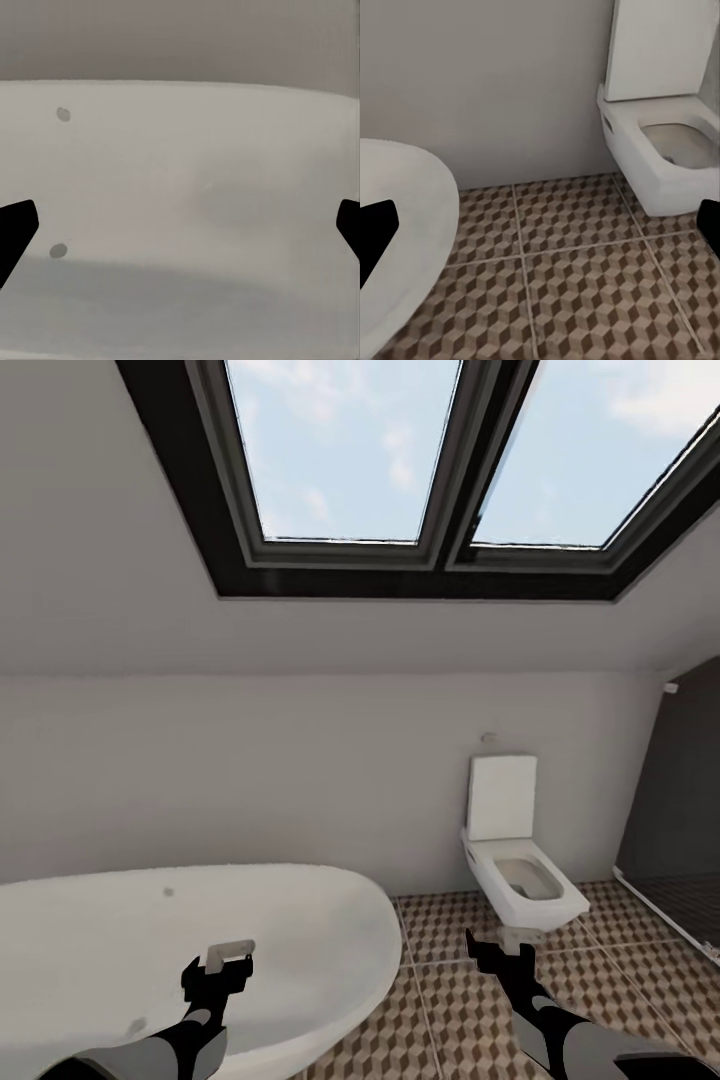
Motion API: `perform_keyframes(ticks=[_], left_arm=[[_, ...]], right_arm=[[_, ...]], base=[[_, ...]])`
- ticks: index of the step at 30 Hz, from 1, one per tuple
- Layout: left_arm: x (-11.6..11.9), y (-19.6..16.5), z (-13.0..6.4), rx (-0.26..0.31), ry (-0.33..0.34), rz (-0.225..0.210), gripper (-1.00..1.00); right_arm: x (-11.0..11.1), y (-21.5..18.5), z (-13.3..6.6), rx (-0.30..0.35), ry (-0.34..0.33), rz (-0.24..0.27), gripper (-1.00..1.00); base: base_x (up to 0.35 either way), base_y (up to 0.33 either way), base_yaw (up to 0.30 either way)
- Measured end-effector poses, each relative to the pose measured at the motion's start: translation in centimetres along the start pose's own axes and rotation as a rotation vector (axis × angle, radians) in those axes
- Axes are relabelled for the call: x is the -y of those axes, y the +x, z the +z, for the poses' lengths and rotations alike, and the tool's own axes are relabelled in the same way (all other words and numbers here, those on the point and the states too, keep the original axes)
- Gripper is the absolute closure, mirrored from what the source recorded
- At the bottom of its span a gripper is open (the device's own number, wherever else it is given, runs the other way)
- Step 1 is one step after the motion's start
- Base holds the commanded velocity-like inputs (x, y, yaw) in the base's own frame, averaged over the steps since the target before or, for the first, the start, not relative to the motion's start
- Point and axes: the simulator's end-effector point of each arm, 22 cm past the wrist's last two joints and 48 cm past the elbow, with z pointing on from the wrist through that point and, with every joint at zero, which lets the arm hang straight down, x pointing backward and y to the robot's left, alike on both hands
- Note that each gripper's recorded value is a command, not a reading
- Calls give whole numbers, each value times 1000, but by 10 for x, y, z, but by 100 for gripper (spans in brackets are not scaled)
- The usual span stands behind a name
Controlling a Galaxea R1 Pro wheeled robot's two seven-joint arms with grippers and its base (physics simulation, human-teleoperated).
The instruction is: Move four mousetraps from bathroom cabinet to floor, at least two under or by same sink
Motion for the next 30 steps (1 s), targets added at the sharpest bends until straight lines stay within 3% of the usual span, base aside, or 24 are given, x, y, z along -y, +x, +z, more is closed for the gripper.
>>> perform_keyframes(ticks=[30], left_arm=[[-2,-6,-1,11,-8,-4,-100]], right_arm=[[0,-6,-1,10,0,1,-100]], base=[[0,0,-261]])
